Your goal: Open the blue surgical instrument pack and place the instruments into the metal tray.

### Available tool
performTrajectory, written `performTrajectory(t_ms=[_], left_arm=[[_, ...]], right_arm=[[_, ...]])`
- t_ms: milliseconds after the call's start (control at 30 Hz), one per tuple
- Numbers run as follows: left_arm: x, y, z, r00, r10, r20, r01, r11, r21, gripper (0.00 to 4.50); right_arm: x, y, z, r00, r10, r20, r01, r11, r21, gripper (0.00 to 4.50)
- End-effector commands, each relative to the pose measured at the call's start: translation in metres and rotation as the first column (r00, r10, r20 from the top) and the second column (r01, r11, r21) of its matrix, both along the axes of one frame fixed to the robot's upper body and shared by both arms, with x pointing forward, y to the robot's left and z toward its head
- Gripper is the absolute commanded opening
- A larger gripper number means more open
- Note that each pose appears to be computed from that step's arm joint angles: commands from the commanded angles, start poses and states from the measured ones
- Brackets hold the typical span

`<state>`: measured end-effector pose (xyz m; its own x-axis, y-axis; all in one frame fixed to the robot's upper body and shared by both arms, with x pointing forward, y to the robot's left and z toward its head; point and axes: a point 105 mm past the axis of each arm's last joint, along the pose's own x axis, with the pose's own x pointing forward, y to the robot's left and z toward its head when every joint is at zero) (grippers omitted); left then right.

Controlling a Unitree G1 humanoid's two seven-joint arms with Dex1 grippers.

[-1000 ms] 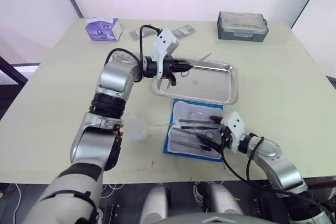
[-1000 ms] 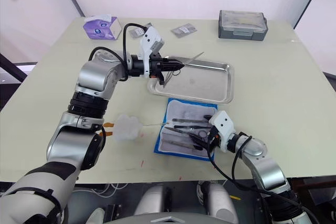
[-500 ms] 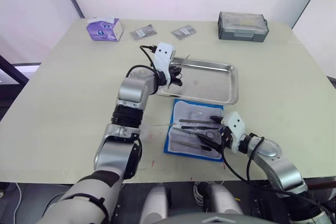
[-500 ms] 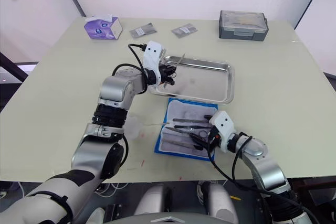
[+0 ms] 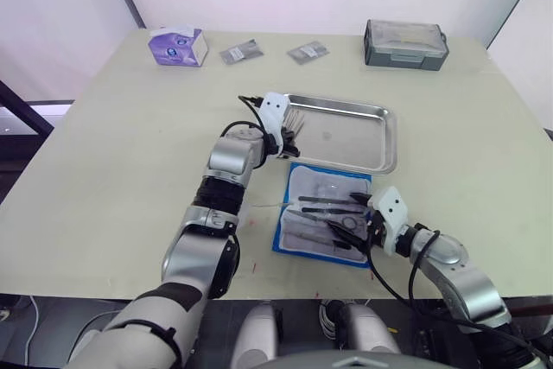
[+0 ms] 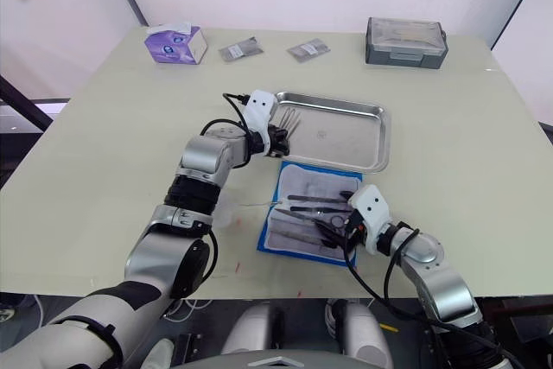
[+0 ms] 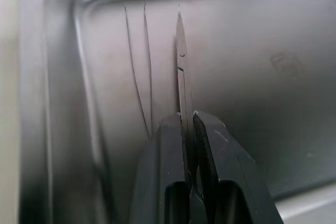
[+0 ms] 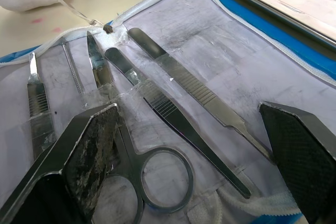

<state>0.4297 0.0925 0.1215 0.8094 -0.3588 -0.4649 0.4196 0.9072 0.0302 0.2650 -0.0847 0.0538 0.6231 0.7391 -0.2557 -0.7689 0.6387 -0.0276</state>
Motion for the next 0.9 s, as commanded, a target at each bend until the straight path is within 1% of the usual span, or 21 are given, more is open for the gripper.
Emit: performTrajectory(t_ms=[33,167,300,333,367,400,500,600,767,800,833,867,900], left_arm=[[0.002,-0.003,0.002,1.0,-0.001,0.003,0.001,1.0,0.015,0.02],[0.003,-0.005,0.004,1.0,-0.007,-0.005,0.007,1.0,-0.007,0.02],[0.005,-0.004,0.009,1.0,-0.004,0.013,0.004,1.0,0.001,1.69],[0.006,-0.005,0.01,1.0,-0.004,0.02,0.004,1.0,0.006,2.26],[0.006,-0.005,0.012,1.0,-0.002,0.027,0.002,1.0,0.007,2.49],[0.006,-0.006,0.015,0.999,-0.004,0.034,0.004,1.0,0.007,3.07],[0.005,-0.009,0.024,0.999,-0.021,0.05,0.022,1.0,-0.019,3.07],[0.001,-0.015,0.04,0.994,-0.063,0.088,0.067,0.997,-0.045,3.07],[-0.004,-0.022,0.066,0.97,-0.149,0.192,0.165,0.983,-0.074,3.07],[-0.006,-0.023,0.072,0.958,-0.178,0.224,0.203,0.975,-0.094,3.07],[-0.01,-0.025,0.076,0.937,-0.239,0.256,0.271,0.958,-0.098,3.07],[-0.018,-0.028,0.078,0.898,-0.336,0.284,0.374,0.923,-0.091,3.07],[-0.029,-0.03,0.078,0.84,-0.442,0.315,0.483,0.873,-0.061,3.07]], right_arm=[[-0.011,-0.008,-0.034,0.99,-0.024,-0.141,0.015,0.998,-0.063,4.5],[-0.011,-0.008,-0.034,0.99,-0.025,-0.14,0.017,0.998,-0.064,4.5],[-0.011,-0.008,-0.034,0.99,-0.028,-0.139,0.019,0.998,-0.065,4.5],[-0.011,-0.008,-0.035,0.99,-0.029,-0.139,0.02,0.998,-0.065,4.5],[-0.011,-0.008,-0.035,0.99,-0.029,-0.139,0.02,0.998,-0.065,4.5],[-0.011,-0.008,-0.035,0.99,-0.029,-0.139,0.02,0.998,-0.065,4.5],[-0.011,-0.008,-0.035,0.99,-0.029,-0.14,0.02,0.998,-0.066,4.5],[-0.011,-0.008,-0.035,0.99,-0.03,-0.139,0.02,0.998,-0.067,4.5],[-0.01,-0.008,-0.035,0.99,-0.03,-0.138,0.021,0.998,-0.066,4.5],[-0.01,-0.008,-0.035,0.99,-0.031,-0.137,0.022,0.998,-0.065,4.5],[-0.01,-0.008,-0.035,0.99,-0.031,-0.137,0.022,0.998,-0.065,4.5],[-0.009,-0.008,-0.035,0.99,-0.031,-0.137,0.022,0.998,-0.063,4.5],[-0.009,-0.008,-0.036,0.99,-0.03,-0.137,0.022,0.998,-0.062,4.5]])
